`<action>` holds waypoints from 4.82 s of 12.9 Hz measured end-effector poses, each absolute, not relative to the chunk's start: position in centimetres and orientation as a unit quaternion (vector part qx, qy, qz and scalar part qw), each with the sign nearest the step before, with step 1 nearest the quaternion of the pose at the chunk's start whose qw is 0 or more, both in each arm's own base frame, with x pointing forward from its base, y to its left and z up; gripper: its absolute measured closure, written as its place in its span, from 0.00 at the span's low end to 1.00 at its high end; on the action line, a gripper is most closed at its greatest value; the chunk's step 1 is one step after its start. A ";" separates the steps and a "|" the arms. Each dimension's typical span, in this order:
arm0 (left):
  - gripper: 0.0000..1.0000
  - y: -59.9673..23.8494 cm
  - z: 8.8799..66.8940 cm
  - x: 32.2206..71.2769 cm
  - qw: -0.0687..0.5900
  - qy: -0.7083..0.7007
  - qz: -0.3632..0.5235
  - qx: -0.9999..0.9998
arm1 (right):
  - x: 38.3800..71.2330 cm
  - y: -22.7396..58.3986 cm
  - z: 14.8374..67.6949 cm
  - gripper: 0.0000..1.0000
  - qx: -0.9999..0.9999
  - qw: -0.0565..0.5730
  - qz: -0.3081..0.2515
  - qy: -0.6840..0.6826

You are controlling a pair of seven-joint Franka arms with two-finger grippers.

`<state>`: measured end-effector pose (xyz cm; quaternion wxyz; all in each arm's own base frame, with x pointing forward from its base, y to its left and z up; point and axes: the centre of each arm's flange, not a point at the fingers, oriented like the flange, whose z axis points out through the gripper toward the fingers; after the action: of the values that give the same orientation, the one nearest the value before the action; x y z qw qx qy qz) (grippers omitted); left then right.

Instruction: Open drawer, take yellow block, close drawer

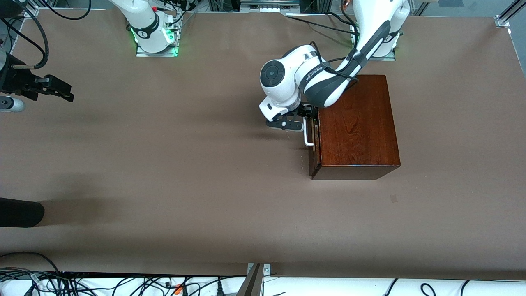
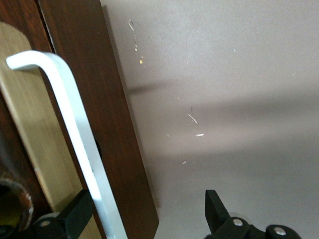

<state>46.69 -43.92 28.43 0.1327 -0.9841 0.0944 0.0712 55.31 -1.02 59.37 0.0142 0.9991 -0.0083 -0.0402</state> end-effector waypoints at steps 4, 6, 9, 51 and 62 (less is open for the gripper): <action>0.00 -44.1 27.8 46.8 0.128 0.084 0.068 -0.986 | 55.3 -1.0 59.4 0.00 0.999 0.014 -0.040 -0.008; 0.00 -44.2 27.4 46.9 0.124 0.078 0.066 -0.987 | 55.3 -1.0 59.4 0.00 0.999 0.014 -0.040 -0.008; 0.00 -44.4 27.4 46.9 0.122 0.069 0.062 -0.988 | 55.3 -1.0 59.4 0.00 0.999 0.014 -0.040 -0.008; 0.00 -18.1 56.7 60.3 -0.001 -0.068 0.089 -0.994 | 53.9 13.5 61.0 0.00 0.982 -0.037 -0.038 -0.181; 0.00 0.7 60.7 54.9 0.000 -0.030 0.028 -0.999 | 48.3 37.3 58.5 0.00 0.825 -0.031 -0.029 -0.563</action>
<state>54.95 0.73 60.74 -0.0002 -0.9992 -0.0300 0.0278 48.26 37.31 58.54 -0.0315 0.8251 -0.5634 -0.0287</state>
